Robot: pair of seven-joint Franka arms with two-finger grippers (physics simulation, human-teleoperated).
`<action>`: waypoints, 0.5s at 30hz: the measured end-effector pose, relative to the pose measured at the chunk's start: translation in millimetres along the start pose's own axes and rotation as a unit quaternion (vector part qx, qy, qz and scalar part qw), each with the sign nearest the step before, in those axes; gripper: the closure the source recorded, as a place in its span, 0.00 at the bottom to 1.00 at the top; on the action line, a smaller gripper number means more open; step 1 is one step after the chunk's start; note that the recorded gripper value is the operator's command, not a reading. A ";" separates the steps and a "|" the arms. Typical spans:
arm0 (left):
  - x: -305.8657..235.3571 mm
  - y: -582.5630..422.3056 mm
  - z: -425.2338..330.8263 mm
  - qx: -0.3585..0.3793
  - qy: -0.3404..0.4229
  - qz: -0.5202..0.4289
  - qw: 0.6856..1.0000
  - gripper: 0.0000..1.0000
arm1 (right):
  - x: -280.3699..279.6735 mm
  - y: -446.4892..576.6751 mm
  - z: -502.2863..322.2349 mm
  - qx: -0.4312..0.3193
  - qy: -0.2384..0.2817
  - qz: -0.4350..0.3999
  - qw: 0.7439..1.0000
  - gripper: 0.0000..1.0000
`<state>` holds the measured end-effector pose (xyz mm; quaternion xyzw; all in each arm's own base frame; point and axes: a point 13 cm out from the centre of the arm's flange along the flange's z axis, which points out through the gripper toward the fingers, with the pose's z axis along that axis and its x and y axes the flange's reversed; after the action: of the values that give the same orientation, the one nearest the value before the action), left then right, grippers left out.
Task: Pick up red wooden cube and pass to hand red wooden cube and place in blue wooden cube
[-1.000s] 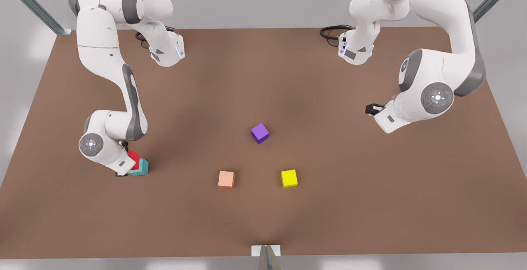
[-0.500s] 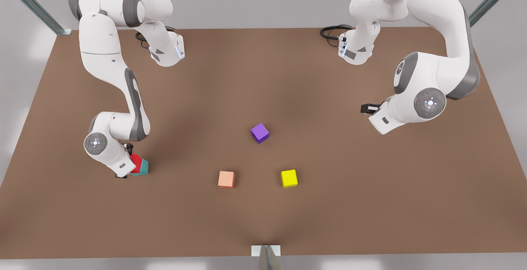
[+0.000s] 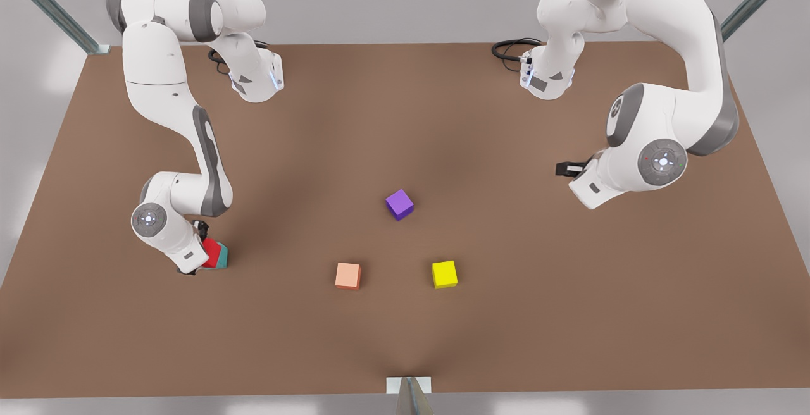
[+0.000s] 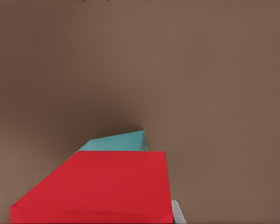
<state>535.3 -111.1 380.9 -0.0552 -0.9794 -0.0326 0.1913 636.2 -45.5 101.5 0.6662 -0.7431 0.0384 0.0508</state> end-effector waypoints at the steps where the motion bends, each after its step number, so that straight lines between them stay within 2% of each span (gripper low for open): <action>1: 0.0 0.2 0.0 0.000 0.000 -0.001 1.000 0.00 | 0.4 2.0 1.1 -0.003 0.000 0.002 1.000 0.00; 15: -1.8 0.4 3.5 0.000 0.004 -0.005 1.000 0.00 | -1.8 8.6 0.6 -0.018 -0.006 0.016 1.000 0.00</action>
<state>535.7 -110.6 376.9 -0.0499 -0.9790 -0.0339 0.1947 627.9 -42.8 100.7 0.6535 -0.7545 0.0217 0.0572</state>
